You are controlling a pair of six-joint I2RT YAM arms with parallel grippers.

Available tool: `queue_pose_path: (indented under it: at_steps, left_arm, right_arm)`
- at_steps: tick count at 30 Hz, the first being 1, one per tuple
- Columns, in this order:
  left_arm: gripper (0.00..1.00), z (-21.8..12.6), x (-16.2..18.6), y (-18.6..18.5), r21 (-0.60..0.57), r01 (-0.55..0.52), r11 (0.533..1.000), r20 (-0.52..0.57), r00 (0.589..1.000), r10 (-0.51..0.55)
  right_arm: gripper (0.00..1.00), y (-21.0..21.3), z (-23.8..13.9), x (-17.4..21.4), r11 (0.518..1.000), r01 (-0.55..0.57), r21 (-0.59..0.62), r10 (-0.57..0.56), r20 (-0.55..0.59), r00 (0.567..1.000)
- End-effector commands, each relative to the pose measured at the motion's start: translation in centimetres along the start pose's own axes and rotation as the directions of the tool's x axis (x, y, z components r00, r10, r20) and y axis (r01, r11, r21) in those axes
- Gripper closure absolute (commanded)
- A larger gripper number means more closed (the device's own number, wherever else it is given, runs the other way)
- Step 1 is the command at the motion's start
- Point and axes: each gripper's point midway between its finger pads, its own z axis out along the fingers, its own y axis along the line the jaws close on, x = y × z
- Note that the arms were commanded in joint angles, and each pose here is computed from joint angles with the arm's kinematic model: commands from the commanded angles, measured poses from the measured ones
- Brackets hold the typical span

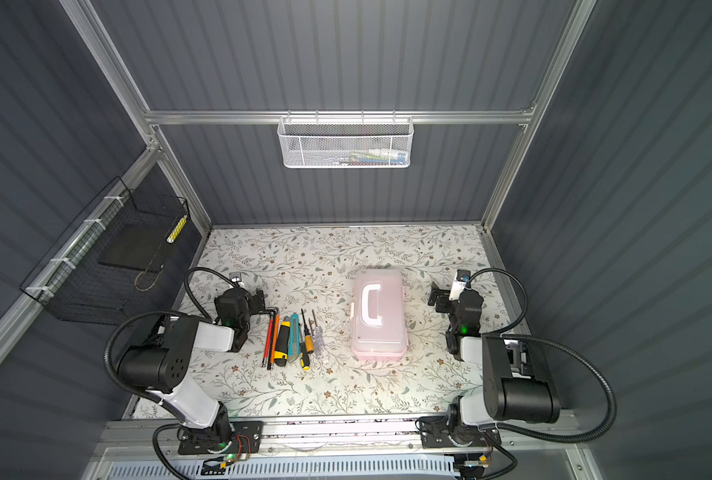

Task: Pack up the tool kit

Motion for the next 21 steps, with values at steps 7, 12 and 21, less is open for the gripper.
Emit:
queue_pose_path:
  at_steps: [7, 12, 21]
  left_arm:
    - [0.00, -0.8, -3.3, 2.6, -0.156, 0.081, 0.984, -0.100, 0.990, -0.097]
    - [0.00, -3.2, -5.7, 2.8, -0.144, 0.192, 0.971, -0.138, 0.967, -0.212]
    - [0.00, -8.9, -8.3, -4.8, 0.135, 0.135, 0.982, -0.172, 0.979, -0.111]
  right_arm:
    - [0.01, -2.7, -1.2, -5.7, 0.951, -0.064, 0.303, 0.077, -0.031, 0.997]
    - [0.01, -1.1, -3.0, -7.6, 0.935, -0.057, 0.350, 0.064, -0.009, 0.998]
    - [0.01, 6.1, -7.3, -10.4, 0.957, 0.021, 0.290, 0.009, -0.099, 0.995]
